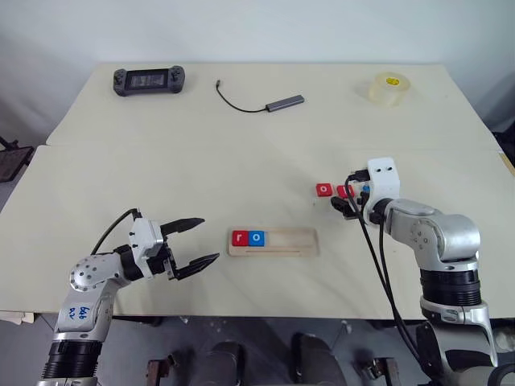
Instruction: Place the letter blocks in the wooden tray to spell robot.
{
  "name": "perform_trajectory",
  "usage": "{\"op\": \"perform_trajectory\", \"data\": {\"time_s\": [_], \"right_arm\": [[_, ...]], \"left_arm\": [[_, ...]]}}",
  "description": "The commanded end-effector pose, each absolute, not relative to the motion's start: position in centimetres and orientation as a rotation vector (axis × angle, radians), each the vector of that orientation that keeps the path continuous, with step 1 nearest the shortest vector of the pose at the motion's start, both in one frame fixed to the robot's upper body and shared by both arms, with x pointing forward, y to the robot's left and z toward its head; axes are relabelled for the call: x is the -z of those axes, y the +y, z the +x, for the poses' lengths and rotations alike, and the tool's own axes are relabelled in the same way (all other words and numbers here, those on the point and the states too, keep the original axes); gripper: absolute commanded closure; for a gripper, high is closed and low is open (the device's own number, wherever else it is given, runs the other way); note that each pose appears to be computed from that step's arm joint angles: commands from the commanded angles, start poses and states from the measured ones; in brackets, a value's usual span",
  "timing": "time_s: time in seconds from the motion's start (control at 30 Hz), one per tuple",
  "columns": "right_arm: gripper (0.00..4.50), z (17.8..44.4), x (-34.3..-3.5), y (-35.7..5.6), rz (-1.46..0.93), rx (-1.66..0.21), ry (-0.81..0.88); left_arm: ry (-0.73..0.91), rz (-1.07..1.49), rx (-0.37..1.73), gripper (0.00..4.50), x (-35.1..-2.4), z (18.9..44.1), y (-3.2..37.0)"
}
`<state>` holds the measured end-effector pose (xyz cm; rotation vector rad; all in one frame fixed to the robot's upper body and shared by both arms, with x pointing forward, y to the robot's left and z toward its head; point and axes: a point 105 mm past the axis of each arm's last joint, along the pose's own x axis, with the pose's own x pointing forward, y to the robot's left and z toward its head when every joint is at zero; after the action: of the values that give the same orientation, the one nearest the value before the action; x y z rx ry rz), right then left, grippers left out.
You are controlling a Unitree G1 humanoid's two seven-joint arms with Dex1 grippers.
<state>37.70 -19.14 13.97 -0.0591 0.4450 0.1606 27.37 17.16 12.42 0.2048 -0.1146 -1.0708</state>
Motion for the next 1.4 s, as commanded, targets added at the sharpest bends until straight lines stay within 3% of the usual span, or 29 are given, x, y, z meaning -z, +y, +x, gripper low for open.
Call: {"op": "perform_trajectory", "data": {"time_s": [0.03,0.17,0.37,0.4,0.53,0.73,0.93,1.07,1.33,1.4], "right_arm": [[0.00,38.1,-14.5,-18.7,-0.072,-0.169,0.400],[0.92,38.5,-14.0,-18.7,-0.073,-0.164,0.393],[3.01,39.0,-13.6,-18.4,-0.077,-0.166,0.383],[3.04,38.9,-13.6,-18.4,-0.083,-0.168,0.381],[3.04,38.2,-14.1,-19.0,-0.089,-0.152,0.369],[3.04,34.5,-15.6,-20.1,-0.087,-0.111,0.355],[3.04,28.7,-14.2,-20.7,-0.051,-0.048,0.411],[3.04,26.9,-12.8,-20.5,-0.013,-0.022,0.458],[0.38,26.9,-13.5,-19.8,-0.013,-0.161,0.443],[0.04,26.8,-14.3,-20.7,-0.090,-0.254,0.449]], "left_arm": [[-0.152,0.220,1.066,0.03,-13.5,27.0,17.2],[-0.153,0.221,1.064,0.00,-13.5,26.9,17.2],[-0.159,0.221,1.066,0.00,-13.6,27.1,17.1],[-0.160,0.221,1.068,0.00,-13.6,27.2,17.0],[-0.167,0.214,1.079,0.00,-13.7,27.3,16.8],[-0.171,0.198,1.131,0.00,-13.6,27.7,15.9],[-0.162,0.184,1.199,0.00,-13.4,28.3,15.2],[-0.157,0.185,1.222,0.00,-13.3,28.7,15.0],[-0.168,0.187,1.229,0.00,-13.5,28.9,14.9],[-0.169,0.190,1.222,0.00,-13.5,28.8,15.0]]}}
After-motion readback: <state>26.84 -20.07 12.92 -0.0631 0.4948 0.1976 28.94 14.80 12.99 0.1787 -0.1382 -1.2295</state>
